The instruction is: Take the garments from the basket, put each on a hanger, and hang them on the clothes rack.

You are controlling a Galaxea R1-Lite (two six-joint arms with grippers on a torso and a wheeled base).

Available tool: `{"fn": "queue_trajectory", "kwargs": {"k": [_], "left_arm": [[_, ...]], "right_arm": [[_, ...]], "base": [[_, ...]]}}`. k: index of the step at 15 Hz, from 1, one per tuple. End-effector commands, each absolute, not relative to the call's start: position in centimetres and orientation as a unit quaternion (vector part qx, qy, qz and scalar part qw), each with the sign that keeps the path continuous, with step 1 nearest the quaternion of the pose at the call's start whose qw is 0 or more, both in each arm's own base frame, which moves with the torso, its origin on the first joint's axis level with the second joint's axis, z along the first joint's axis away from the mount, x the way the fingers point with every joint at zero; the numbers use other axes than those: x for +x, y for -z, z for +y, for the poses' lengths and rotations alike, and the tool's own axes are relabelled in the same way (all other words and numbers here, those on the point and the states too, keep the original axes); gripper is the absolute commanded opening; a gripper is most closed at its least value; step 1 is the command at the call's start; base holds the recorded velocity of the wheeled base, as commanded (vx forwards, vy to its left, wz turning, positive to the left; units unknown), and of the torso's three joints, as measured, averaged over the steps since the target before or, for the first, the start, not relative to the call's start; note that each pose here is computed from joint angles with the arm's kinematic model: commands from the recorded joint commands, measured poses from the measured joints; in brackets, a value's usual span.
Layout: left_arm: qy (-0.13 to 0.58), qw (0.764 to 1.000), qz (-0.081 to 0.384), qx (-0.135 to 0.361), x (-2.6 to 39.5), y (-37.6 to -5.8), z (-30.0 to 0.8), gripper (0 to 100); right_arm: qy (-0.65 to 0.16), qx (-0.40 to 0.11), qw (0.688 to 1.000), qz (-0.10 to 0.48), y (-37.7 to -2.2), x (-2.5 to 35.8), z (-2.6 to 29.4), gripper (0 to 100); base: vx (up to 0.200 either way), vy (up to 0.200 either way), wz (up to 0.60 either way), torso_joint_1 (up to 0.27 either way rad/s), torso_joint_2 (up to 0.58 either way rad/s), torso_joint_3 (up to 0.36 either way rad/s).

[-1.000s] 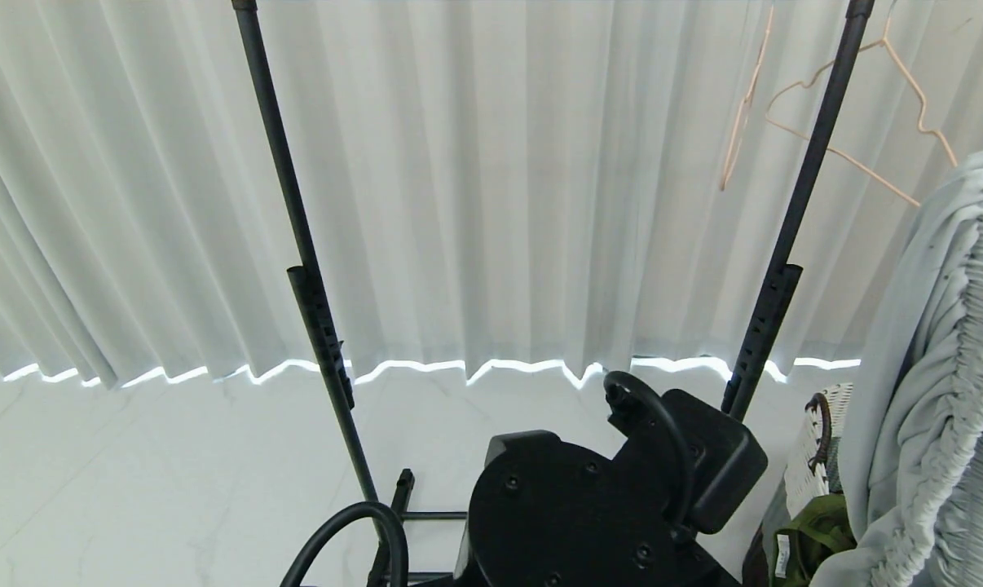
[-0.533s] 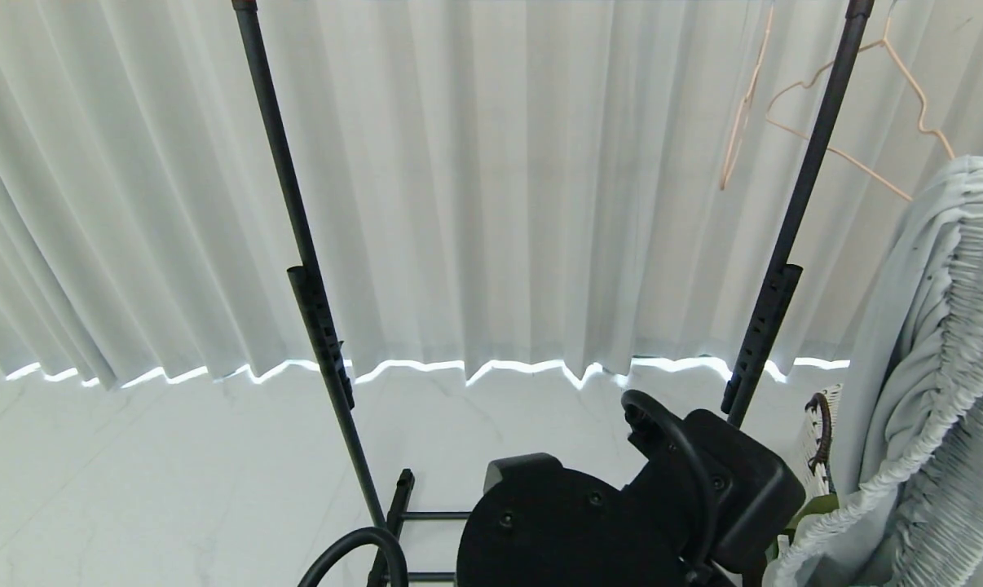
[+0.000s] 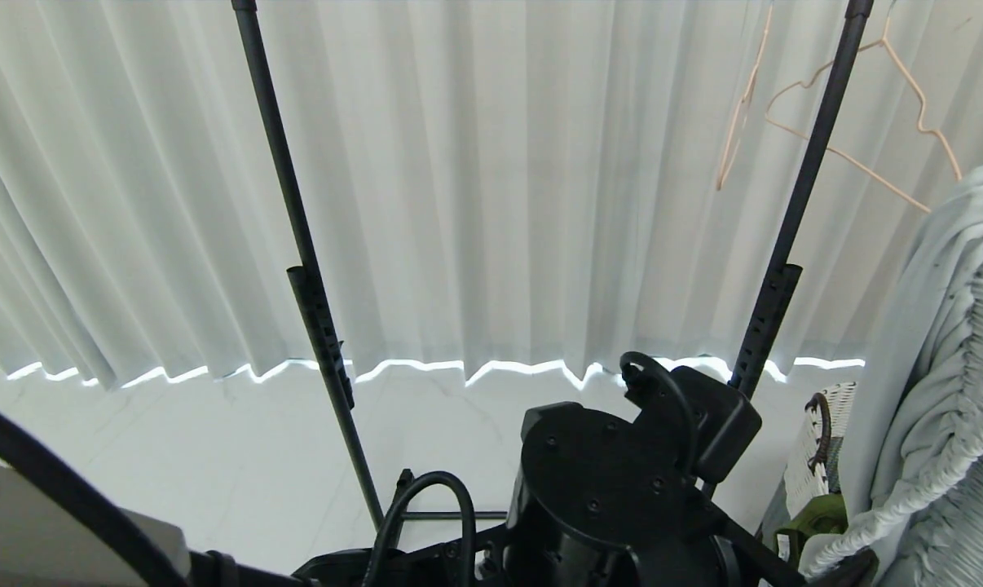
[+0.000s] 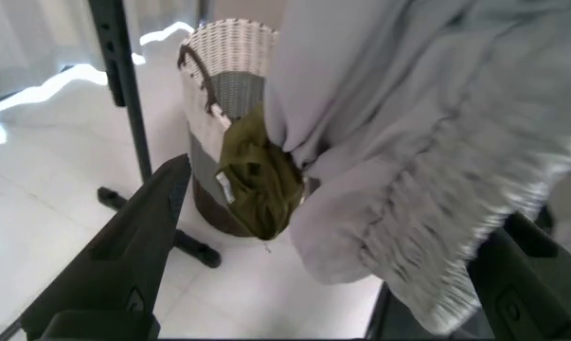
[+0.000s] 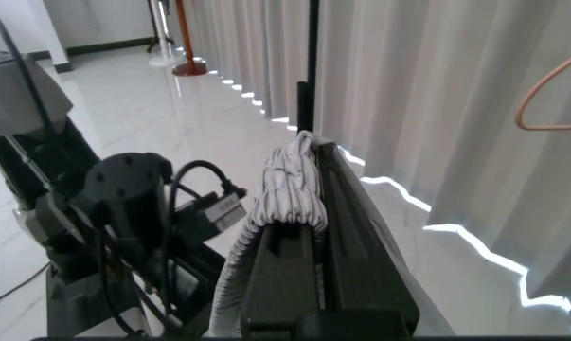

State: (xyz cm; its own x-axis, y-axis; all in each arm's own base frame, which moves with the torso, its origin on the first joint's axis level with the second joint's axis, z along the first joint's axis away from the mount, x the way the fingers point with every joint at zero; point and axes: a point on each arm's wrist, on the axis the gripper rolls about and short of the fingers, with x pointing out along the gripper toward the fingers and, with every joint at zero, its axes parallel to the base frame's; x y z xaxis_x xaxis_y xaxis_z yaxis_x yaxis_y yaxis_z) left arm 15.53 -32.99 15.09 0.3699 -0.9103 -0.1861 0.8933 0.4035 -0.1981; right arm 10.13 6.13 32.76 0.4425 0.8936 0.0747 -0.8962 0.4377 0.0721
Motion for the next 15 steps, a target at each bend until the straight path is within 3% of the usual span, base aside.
{"fn": "queue_trajectory", "kwargs": {"k": [1, 6, 7, 9, 13, 15], "left_arm": [[0.54, 0.828, 0.146, -0.024, 16.0, -13.9, -33.4, 100], [0.534, 0.832, 0.151, 0.023, 16.0, -12.4, -32.2, 100], [0.533, 0.832, 0.153, 0.026, 16.0, -12.2, -32.1, 0], [0.532, 0.832, 0.152, 0.026, 15.9, -12.3, -32.0, 0], [0.491, 0.867, 0.083, -0.009, 16.7, -12.4, -30.2, 0], [0.48, 0.875, 0.062, -0.025, 16.9, -13.9, -28.8, 0]], "right_arm": [[-0.529, 0.05, 0.847, -0.015, -32.8, 10.0, 6.1, 0], [-0.527, 0.05, 0.848, -0.015, -32.8, 10.0, 6.1, 0], [-0.527, 0.05, 0.848, -0.015, -32.8, 10.0, 6.1, 0], [-0.526, 0.05, 0.849, -0.015, -32.8, 10.0, 6.1, 0], [-0.52, 0.05, 0.852, -0.017, -32.9, 10.1, 6.0, 0], [-0.52, 0.05, 0.852, -0.015, -32.9, 10.5, 6.1, 0]], "base": [[0.0, 0.0, 0.0, 0.0, 0.0, 0.0], [0.0, 0.0, 0.0, 0.0, 0.0, 0.0], [0.0, 0.0, 0.0, 0.0, 0.0, 0.0], [0.0, 0.0, 0.0, 0.0, 0.0, 0.0], [0.0, 0.0, 0.0, 0.0, 0.0, 0.0], [0.0, 0.0, 0.0, 0.0, 0.0, 0.0]]}}
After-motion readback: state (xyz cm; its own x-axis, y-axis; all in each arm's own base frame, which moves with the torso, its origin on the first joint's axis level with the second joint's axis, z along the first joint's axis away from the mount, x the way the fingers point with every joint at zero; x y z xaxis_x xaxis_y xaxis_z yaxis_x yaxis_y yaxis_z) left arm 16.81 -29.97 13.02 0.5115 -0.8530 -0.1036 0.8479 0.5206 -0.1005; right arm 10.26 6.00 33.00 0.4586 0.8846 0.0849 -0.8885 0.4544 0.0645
